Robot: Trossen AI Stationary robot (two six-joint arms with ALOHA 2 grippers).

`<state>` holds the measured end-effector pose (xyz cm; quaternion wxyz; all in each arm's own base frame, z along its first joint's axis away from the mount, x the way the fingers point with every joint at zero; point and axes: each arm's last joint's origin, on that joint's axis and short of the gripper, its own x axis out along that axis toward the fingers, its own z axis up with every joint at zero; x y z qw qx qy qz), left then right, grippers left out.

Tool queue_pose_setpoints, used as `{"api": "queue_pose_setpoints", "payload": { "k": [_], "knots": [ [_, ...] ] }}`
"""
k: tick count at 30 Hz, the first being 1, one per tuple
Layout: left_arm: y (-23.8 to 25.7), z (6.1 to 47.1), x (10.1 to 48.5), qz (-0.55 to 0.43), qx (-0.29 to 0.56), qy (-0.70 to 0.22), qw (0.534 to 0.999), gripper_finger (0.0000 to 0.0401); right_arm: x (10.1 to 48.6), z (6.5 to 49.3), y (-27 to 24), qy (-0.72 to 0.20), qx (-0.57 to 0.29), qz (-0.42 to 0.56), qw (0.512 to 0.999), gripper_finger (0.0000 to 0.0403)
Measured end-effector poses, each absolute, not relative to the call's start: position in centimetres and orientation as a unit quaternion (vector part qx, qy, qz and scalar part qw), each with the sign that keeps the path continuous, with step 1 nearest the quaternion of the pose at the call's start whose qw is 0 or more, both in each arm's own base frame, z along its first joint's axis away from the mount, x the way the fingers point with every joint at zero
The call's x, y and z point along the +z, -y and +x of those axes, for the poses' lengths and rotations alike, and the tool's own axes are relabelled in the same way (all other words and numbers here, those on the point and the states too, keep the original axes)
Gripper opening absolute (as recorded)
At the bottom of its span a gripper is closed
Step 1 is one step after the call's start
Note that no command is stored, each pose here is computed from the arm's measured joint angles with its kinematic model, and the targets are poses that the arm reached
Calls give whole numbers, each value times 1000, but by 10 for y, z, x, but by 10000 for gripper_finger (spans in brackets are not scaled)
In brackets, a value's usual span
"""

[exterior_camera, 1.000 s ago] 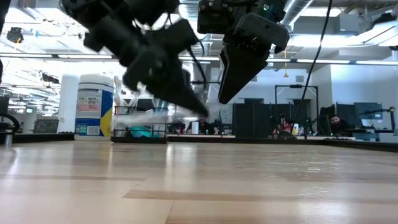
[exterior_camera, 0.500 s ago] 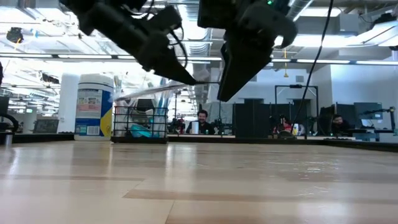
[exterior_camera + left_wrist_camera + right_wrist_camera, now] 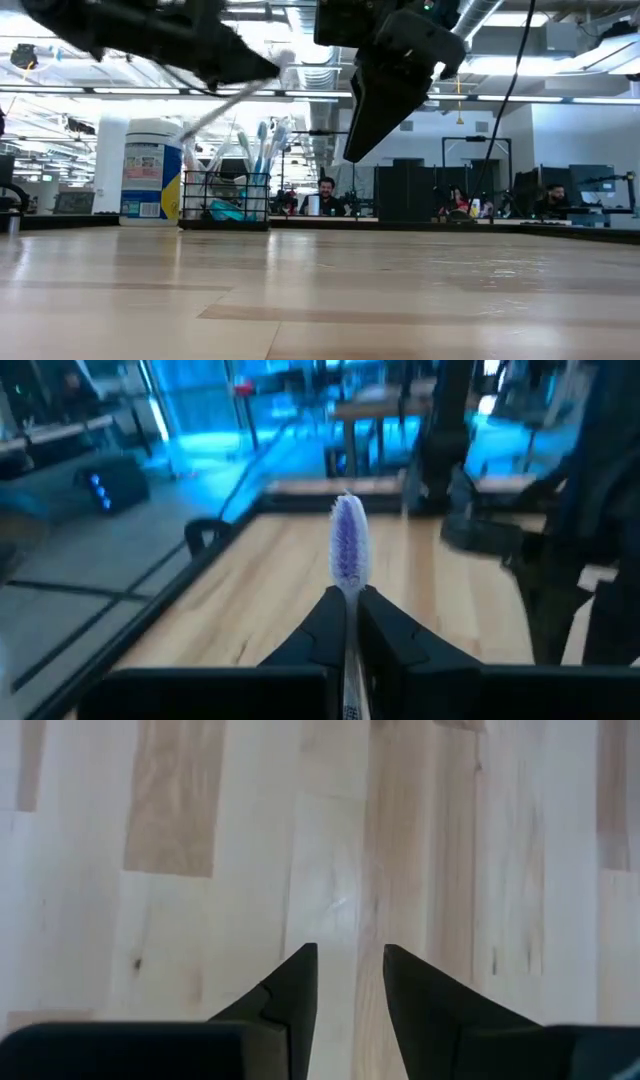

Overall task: Pick & Place toothbrushing station
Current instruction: Put the purple toothbrush into the black wire organizer

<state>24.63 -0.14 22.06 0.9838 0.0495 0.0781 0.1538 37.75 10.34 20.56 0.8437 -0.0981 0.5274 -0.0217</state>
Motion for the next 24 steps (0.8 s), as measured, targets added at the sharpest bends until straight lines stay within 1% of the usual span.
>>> {"api": "queue_pose_setpoints", "payload": {
  "k": [3, 10, 18, 24],
  "knots": [
    [-1, 232, 226, 40, 168, -30, 984, 4, 206, 378, -104, -523, -21, -97, 846, 107],
    [-9, 206, 227, 27, 212, 38, 976, 4, 207, 380, -104, -513, -15, -103, 852, 107],
    [-22, 194, 228, 37, 257, 85, 962, 4, 207, 380, -105, -514, -14, -104, 852, 107],
    [-32, 182, 228, 50, 289, 140, 946, 4, 207, 380, -105, -514, -13, -105, 851, 107]
  ]
}}
